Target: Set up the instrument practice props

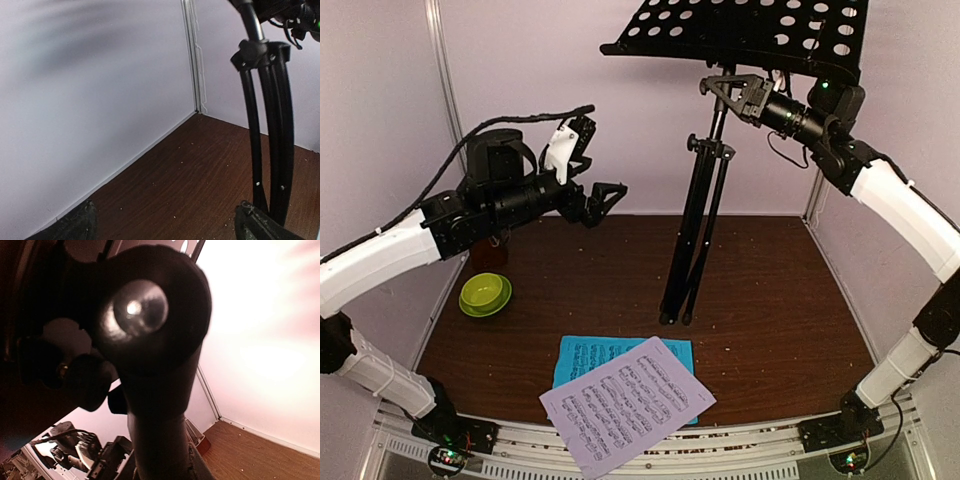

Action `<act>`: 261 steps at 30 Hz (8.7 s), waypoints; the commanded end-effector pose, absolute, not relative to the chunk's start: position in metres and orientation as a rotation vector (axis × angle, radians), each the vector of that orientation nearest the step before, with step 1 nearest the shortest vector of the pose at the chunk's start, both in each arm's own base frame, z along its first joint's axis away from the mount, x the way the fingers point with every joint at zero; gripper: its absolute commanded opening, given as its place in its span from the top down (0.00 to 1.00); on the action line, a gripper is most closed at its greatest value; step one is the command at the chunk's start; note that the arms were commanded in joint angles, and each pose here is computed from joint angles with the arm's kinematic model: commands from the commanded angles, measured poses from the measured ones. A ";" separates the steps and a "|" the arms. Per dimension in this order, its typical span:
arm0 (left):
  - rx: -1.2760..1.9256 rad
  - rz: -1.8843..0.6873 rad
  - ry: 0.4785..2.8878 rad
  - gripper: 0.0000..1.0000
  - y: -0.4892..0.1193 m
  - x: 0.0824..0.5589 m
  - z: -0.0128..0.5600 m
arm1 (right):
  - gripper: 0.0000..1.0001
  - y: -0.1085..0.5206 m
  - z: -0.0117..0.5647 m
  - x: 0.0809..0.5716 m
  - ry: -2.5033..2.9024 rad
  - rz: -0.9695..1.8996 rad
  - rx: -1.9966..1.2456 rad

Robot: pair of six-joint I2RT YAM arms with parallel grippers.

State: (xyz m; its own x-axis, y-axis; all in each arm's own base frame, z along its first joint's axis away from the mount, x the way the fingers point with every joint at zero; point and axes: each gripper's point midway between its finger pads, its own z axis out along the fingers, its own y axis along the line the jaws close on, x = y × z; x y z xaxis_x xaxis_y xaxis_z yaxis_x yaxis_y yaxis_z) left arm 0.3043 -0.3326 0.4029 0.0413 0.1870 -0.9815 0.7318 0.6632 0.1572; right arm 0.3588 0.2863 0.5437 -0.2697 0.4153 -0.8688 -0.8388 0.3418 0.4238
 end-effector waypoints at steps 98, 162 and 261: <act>1.191 -0.418 1.254 0.89 -0.447 0.331 0.364 | 1.00 0.267 0.641 0.260 0.949 1.358 -0.545; 1.003 -0.699 1.619 0.22 -0.368 0.337 0.284 | 0.27 0.287 0.496 0.384 0.985 0.711 -0.429; 1.081 -0.910 1.934 0.97 -0.418 0.340 0.137 | 0.89 0.196 0.144 0.389 2.188 0.217 -0.729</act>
